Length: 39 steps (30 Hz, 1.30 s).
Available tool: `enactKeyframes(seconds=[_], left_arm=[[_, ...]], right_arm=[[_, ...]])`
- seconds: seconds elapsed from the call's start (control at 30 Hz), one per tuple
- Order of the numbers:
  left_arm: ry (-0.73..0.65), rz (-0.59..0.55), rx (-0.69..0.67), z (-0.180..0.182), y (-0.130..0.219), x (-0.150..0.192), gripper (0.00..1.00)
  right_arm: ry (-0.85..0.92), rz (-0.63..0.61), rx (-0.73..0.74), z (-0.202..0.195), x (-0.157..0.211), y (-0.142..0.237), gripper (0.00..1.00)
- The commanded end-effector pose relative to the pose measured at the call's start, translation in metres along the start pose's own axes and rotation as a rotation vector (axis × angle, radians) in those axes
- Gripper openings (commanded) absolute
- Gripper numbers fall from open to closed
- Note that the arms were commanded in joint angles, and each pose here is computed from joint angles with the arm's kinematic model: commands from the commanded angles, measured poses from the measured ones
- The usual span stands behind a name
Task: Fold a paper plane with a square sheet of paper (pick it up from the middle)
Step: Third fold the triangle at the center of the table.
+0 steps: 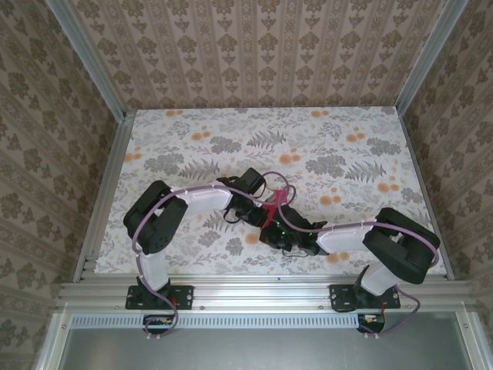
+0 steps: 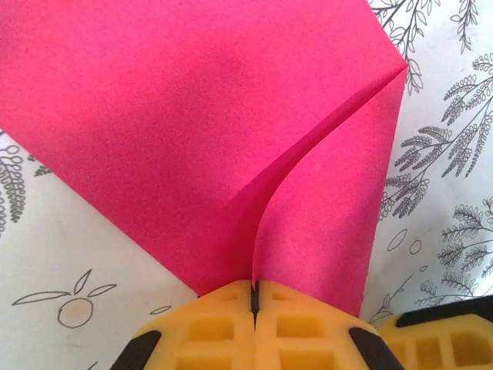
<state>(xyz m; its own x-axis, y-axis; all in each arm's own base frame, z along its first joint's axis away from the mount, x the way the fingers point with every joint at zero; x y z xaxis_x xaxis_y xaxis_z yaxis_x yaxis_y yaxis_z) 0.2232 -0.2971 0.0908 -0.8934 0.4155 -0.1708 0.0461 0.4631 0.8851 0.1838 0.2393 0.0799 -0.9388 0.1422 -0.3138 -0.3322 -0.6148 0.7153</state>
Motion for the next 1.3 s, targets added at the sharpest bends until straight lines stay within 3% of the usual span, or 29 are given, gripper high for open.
enactKeyframes(seconds=[0.0, 0.4, 0.6, 0.87, 1.03, 1.27], left_arm=[[0.044, 0.058, -0.072, 0.015, -0.001, 0.016, 0.00], [0.046, 0.063, -0.072, 0.016, -0.002, 0.017, 0.00], [0.045, 0.065, -0.079, 0.017, -0.002, 0.017, 0.00], [0.043, 0.066, -0.081, 0.018, -0.003, 0.017, 0.00], [0.044, 0.065, -0.081, 0.018, -0.003, 0.016, 0.00], [0.044, 0.068, -0.087, 0.019, -0.002, 0.018, 0.00]], right_arm=[[0.029, -0.018, -0.008, 0.008, -0.003, 0.008, 0.08], [-0.016, 0.048, 0.020, -0.007, 0.009, -0.019, 0.08], [0.013, -0.024, 0.012, 0.000, -0.005, 0.008, 0.09], [-0.027, -0.128, 0.043, -0.027, -0.042, 0.042, 0.09], [-0.023, -0.094, 0.014, -0.022, -0.056, 0.028, 0.09], [-0.065, -0.049, 0.038, -0.039, -0.046, 0.004, 0.08]])
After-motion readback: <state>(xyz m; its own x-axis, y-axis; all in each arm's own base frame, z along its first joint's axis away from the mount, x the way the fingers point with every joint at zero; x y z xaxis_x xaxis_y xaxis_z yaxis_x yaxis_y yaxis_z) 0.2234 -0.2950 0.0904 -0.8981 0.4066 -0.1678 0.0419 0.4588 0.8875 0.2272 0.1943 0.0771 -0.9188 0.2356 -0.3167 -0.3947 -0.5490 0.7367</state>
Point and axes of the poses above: each hand's point on the last joint's axis, 136 mm out from that joint toward the fingers, its own y axis back along the fingers, its own z axis along the line the jaws close on, x = y × z, the point moved 8 cm from there along y, back along the fingers, and after that the axes turned 14 degrees about y, right-handed, at the moved point
